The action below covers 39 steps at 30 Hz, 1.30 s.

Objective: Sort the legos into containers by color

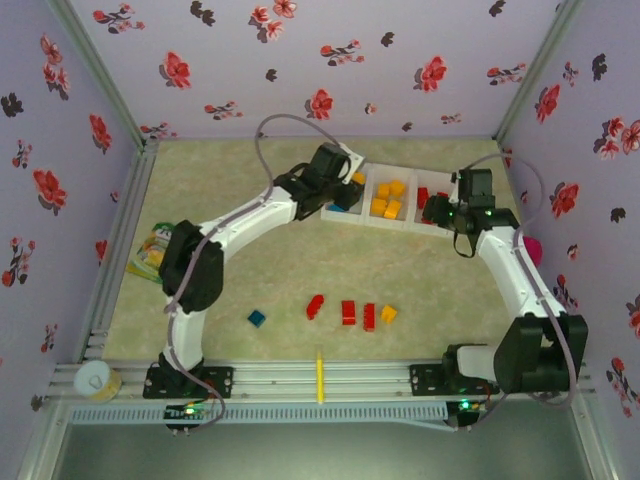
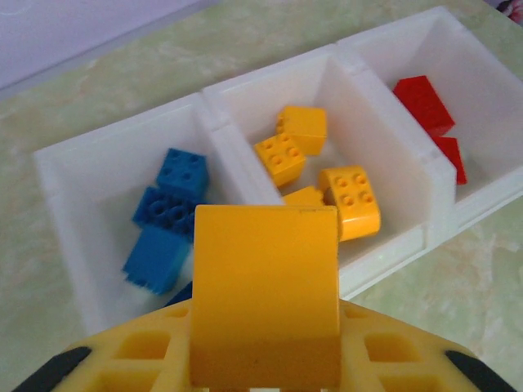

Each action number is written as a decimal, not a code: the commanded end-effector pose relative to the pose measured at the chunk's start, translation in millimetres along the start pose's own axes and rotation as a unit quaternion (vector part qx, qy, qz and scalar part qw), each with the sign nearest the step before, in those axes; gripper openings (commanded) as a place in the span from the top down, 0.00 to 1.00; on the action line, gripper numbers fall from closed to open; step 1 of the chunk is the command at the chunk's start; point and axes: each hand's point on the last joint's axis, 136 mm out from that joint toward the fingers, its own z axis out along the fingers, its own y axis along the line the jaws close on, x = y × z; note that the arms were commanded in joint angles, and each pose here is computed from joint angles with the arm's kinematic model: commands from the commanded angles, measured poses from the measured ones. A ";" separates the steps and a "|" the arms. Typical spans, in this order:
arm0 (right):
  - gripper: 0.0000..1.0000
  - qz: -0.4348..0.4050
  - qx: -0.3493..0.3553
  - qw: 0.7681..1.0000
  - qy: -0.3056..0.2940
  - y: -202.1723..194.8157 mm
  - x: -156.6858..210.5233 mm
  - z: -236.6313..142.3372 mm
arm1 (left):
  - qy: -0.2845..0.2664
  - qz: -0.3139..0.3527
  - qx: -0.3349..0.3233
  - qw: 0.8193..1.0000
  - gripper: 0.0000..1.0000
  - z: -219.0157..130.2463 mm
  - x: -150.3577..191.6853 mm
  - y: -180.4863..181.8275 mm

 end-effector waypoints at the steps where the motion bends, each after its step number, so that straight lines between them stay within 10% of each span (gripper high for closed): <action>1: 0.46 0.012 0.005 1.000 0.014 -1.4 18.8 -8.3 | 0.002 -0.003 0.036 0.999 0.71 22.2 -1.1 -23.8; 20: 0.46 0.023 -0.021 0.998 0.062 16.2 81.9 -23.2 | -0.029 -0.036 0.110 0.993 0.68 103.8 -12.4 -64.6; 26: 0.46 0.016 -0.024 0.995 0.091 24.3 109.6 -23.7 | -0.048 -0.030 0.108 0.993 0.48 112.4 -35.2 -62.2; 39: 0.45 -0.068 -0.043 0.987 0.137 64.9 167.5 -34.3 | -0.099 -0.036 0.060 0.993 0.35 30.0 -62.7 -23.6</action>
